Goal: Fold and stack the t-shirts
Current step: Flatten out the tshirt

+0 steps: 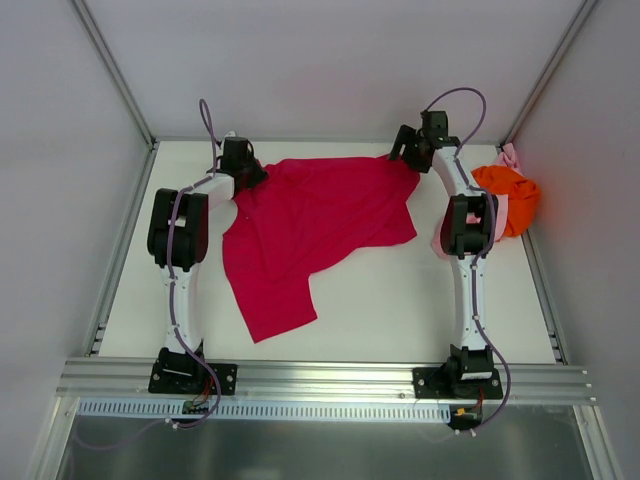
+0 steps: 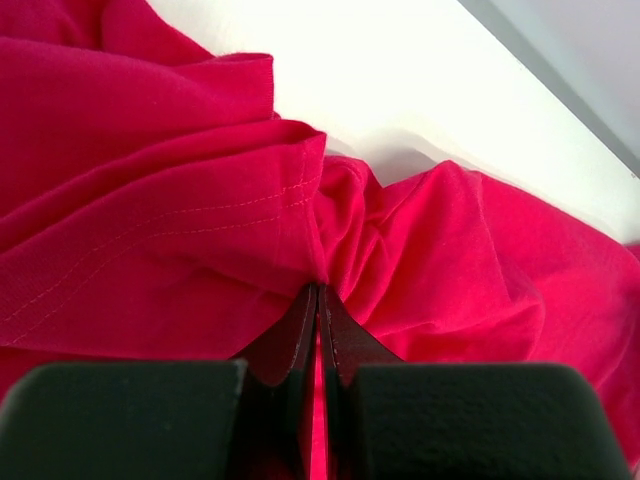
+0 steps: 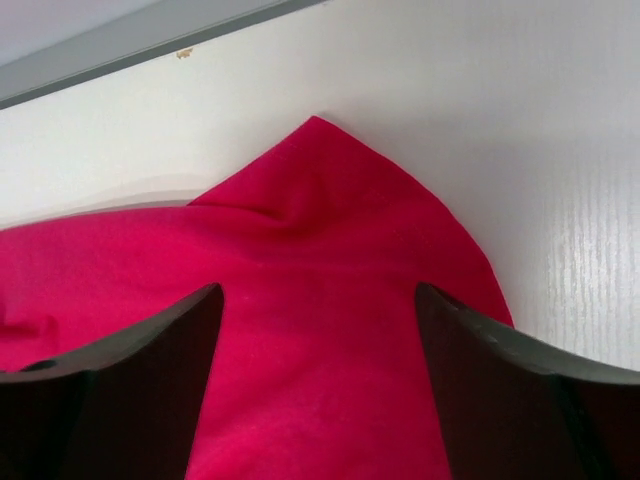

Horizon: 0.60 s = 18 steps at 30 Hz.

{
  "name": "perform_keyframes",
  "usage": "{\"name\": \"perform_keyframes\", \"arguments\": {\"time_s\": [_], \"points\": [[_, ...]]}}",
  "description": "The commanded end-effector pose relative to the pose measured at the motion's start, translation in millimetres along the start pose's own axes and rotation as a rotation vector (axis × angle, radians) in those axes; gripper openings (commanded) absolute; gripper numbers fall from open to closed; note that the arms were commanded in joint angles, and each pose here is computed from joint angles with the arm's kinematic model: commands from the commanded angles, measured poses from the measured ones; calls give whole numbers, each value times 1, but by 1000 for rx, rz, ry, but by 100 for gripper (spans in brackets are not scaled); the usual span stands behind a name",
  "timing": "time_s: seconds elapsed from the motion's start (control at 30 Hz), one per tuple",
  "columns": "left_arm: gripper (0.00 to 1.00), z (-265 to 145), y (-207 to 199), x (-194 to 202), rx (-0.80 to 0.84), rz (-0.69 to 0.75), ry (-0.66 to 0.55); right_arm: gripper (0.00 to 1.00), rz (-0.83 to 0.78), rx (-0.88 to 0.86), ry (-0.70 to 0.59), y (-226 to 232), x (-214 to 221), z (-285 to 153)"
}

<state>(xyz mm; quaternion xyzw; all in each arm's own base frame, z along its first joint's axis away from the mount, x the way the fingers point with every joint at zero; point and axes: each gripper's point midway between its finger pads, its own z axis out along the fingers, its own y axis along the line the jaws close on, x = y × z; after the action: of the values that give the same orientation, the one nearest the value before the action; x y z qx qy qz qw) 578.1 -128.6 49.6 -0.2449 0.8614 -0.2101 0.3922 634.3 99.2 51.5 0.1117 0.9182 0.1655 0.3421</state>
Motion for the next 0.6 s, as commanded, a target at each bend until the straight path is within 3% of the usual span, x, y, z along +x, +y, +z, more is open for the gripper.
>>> {"name": "perform_keyframes", "arguments": {"time_s": [0.0,0.1,0.17,0.3,0.4,0.5,0.57], "points": [[0,-19,-33,-17,84,-3,-47,73,-16,-5,-15,4,-10,-6],[0,-20,-33,-17,83,2,-51,40,-19,-7,-11,3,-9,-4],[0,-21,-33,-18,85,4,-53,42,-19,-14,-11,4,-9,-4],[0,-23,-34,-18,88,8,-54,66,-14,-27,-9,7,-9,-5],[0,-25,-35,-19,95,7,-55,76,-11,-36,0,9,-6,-4],[0,-27,-37,-20,100,8,-58,68,-15,-38,9,8,-3,-1],[0,-28,-36,-19,101,8,-57,53,-20,-47,9,9,-3,0]]}}
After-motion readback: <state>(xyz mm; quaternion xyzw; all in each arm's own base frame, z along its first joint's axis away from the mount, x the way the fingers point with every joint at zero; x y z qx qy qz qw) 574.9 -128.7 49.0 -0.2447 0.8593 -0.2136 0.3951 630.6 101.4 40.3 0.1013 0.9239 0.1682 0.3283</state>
